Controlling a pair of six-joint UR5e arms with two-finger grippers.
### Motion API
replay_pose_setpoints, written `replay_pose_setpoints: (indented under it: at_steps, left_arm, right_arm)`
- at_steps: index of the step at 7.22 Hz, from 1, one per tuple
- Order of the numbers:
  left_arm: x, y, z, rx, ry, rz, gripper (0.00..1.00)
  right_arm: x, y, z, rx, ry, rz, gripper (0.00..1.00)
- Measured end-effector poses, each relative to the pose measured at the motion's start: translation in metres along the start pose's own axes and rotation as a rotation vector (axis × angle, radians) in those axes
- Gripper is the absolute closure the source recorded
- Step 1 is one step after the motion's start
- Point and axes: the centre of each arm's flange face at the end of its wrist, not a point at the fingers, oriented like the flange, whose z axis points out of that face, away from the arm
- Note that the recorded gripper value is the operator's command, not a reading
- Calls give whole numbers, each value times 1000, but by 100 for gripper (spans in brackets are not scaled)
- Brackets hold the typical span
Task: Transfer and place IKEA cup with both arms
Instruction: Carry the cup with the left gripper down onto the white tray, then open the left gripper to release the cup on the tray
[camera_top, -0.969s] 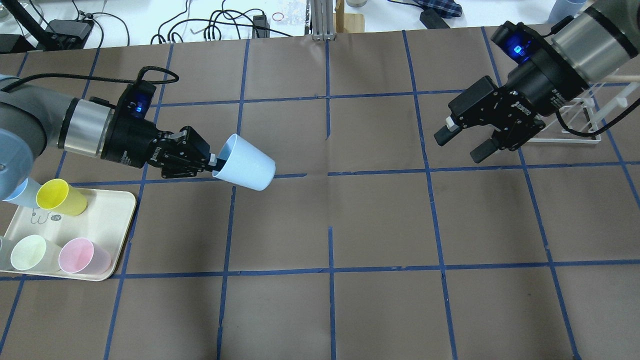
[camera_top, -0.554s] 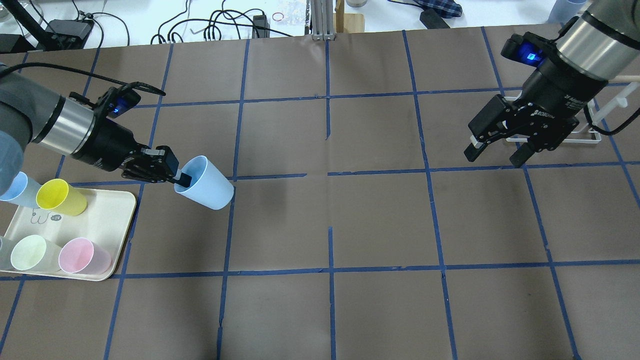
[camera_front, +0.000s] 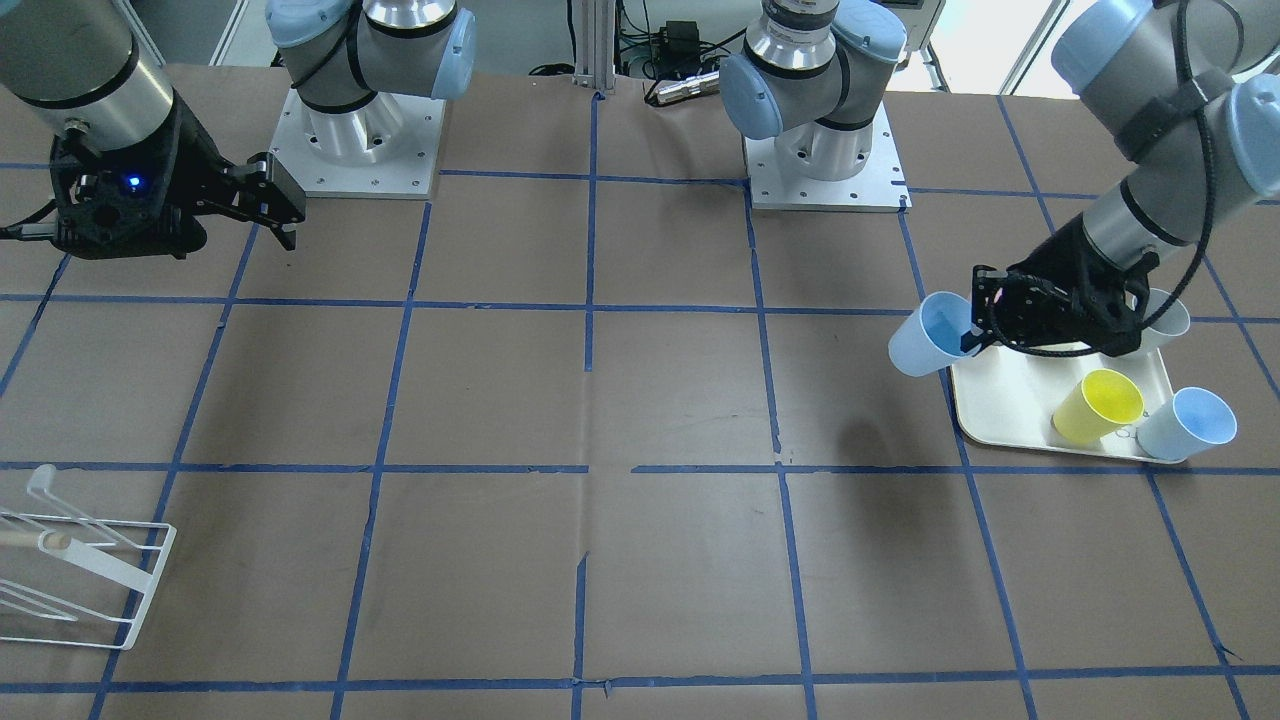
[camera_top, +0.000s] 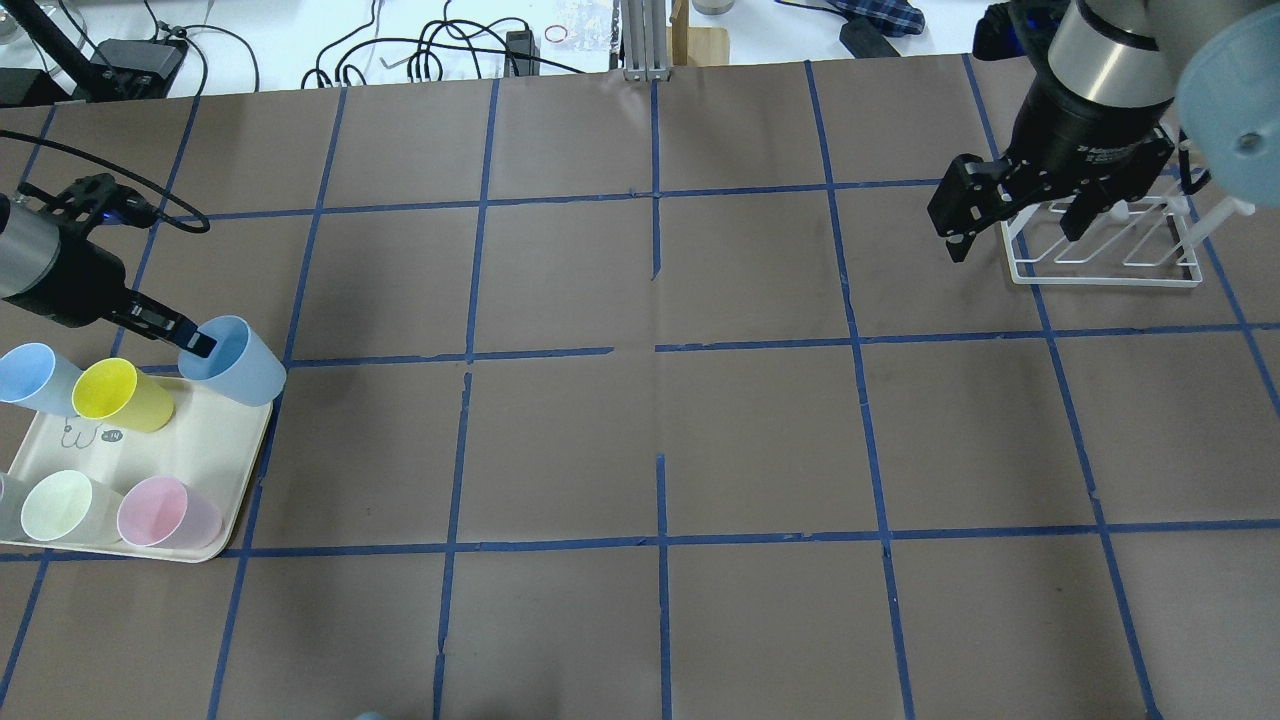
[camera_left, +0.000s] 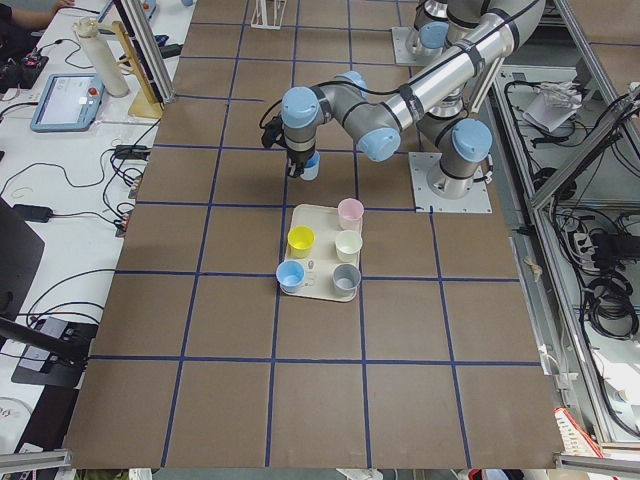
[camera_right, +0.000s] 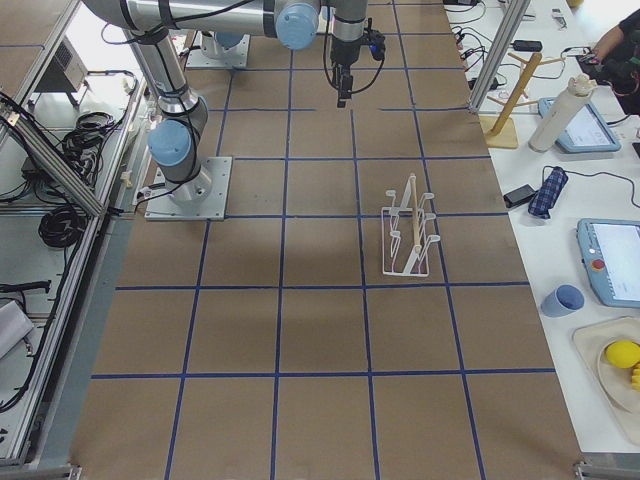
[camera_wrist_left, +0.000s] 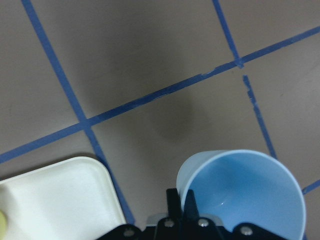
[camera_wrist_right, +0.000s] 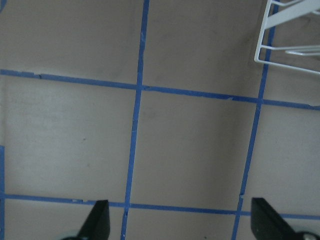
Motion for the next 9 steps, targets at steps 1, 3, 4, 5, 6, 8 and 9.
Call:
replay_pose_setpoints:
  at_steps: [1,3,4,5,6,8,9]
  left_arm:
    - [-22,-2,7,-13,-14,57,100]
    - [-47,0,28,-48,-33,139,100]
    - [-53,4,39,-57,-36,158,100]
    - [-58,7,46,-59,-38,173,100]
    - [-61,10,53,-60,-35,181,100]
    - [-62,15,63,-58,-45,185,100]
    - [-61,17,67,-60,-43,183,100]
  right_arm:
    - [-10,-5,-9,67,9,1,0]
    - [-18,-6,-20,134,3,59,0]
    - [-22,-3,-24,146,-24,111,0]
    - [-26,-2,-26,148,-59,149,0]
    - [-30,0,-27,142,-78,162,0]
    - [-38,2,-25,128,-90,157,0]
    - [-40,4,-24,113,-92,154,0]
